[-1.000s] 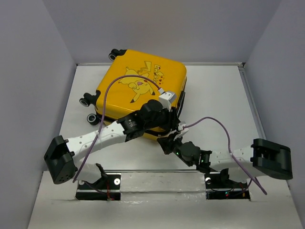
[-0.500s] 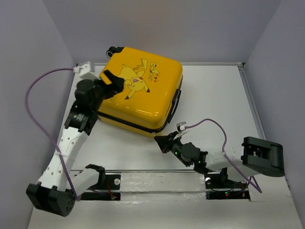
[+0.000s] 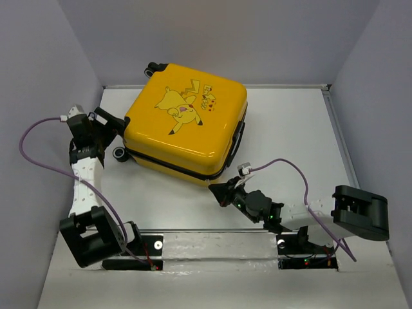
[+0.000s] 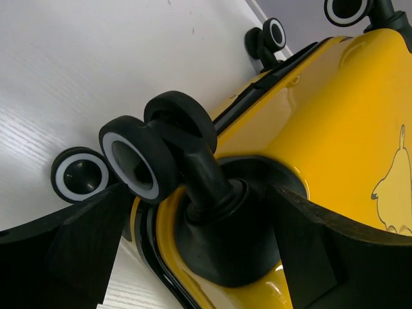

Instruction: Pack the luggage

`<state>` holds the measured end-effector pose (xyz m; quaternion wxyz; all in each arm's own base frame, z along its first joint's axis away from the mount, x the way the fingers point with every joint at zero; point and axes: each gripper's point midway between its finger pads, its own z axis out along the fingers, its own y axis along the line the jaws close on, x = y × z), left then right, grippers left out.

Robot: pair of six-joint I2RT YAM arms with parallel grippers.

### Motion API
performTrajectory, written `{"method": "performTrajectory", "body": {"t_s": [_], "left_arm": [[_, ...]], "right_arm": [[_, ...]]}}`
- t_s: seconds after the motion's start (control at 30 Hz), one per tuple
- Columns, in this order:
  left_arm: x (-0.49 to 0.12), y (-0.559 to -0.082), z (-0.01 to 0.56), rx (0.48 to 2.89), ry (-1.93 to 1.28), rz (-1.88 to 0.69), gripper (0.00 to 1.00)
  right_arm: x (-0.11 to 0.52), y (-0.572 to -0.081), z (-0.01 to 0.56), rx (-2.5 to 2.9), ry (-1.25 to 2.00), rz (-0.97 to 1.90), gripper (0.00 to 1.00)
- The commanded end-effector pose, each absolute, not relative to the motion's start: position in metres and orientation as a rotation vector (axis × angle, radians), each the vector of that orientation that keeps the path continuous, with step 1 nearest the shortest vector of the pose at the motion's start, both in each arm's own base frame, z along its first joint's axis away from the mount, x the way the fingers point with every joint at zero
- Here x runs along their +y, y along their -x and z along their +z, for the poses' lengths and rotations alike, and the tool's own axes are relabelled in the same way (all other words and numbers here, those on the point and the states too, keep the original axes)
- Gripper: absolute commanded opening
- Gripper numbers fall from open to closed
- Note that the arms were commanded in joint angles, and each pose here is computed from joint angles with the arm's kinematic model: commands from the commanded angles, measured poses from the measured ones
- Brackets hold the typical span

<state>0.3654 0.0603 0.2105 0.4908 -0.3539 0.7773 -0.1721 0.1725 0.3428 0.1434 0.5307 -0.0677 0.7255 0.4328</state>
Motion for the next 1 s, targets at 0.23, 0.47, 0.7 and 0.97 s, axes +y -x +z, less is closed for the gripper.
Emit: {"method": "performTrajectory", "body": {"t_s": [0.23, 0.47, 0.7, 0.97], "left_arm": [[0.071, -0.411, 0.230, 1.827, 0.860, -0.477, 0.99], [0.073, -0.429, 0.220, 1.815, 0.906, -0.532, 0.99], [0.071, -0.444, 0.228, 1.723, 0.907, -0.611, 0.99], [0.067, -0.451, 0.225, 1.693, 0.911, -0.670, 0.83]], "right_arm": [[0.355, -0.146, 0.154, 1.713, 0.287, 1.149, 0.07], [0.357, -0.145, 0.153, 1.715, 0.299, 1.158, 0.07], [0.358, -0.144, 0.152, 1.717, 0.309, 1.158, 0.07], [0.362, -0.144, 0.148, 1.728, 0.317, 1.151, 0.07]]}}
